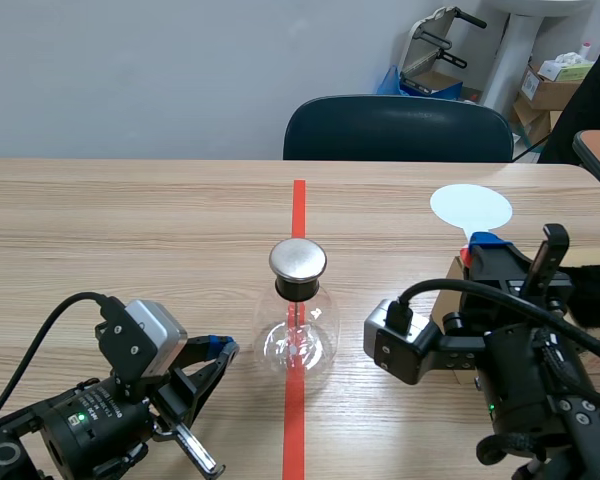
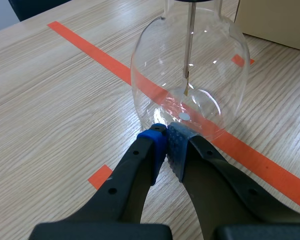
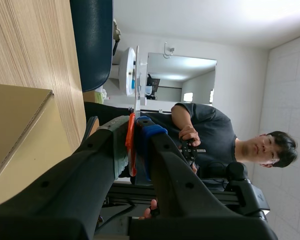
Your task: Do the electroscope experiment
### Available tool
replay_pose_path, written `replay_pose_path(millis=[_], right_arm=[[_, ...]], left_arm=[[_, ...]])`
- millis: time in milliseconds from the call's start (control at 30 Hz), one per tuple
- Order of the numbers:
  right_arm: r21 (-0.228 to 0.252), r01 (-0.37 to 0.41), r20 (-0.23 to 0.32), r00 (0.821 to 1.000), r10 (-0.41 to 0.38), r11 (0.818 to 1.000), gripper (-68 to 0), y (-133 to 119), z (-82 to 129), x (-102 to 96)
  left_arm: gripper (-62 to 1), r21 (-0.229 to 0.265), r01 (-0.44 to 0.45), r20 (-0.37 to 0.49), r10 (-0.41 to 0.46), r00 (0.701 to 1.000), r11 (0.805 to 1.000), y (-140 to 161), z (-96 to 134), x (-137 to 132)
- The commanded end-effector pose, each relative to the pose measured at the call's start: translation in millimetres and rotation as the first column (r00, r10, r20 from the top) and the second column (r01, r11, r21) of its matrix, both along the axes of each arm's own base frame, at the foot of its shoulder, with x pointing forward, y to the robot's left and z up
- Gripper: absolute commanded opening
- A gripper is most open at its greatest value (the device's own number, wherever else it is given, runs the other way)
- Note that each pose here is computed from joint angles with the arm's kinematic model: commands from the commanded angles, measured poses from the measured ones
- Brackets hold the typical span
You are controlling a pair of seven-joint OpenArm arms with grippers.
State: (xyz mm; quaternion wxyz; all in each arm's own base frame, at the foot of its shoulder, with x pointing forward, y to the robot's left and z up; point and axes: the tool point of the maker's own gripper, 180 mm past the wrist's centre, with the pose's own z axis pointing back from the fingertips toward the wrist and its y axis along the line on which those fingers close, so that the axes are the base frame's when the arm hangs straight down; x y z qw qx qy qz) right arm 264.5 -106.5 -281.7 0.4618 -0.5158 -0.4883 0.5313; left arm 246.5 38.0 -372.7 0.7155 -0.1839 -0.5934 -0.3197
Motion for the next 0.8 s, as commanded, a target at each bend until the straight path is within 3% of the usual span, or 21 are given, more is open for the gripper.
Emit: replay_pose_path(millis=[0, 767], right_arm=[[0.004, -0.002, 0.039, 0.999, 0.001, 1.000, -65.6, 0.0, 11.8, 3.4], [0.004, -0.002, 0.039, 0.999, 0.002, 1.000, -65.6, 0.0, 11.8, 3.3]], left_arm=[[-58.2, -0.025, -0.004, 0.022, 0.005, 1.000, 1.000, -2.4, 8.1, 4.8], [-58.2, -0.025, -0.004, 0.016, 0.005, 1.000, 1.000, -2.4, 6.7, 2.8]])
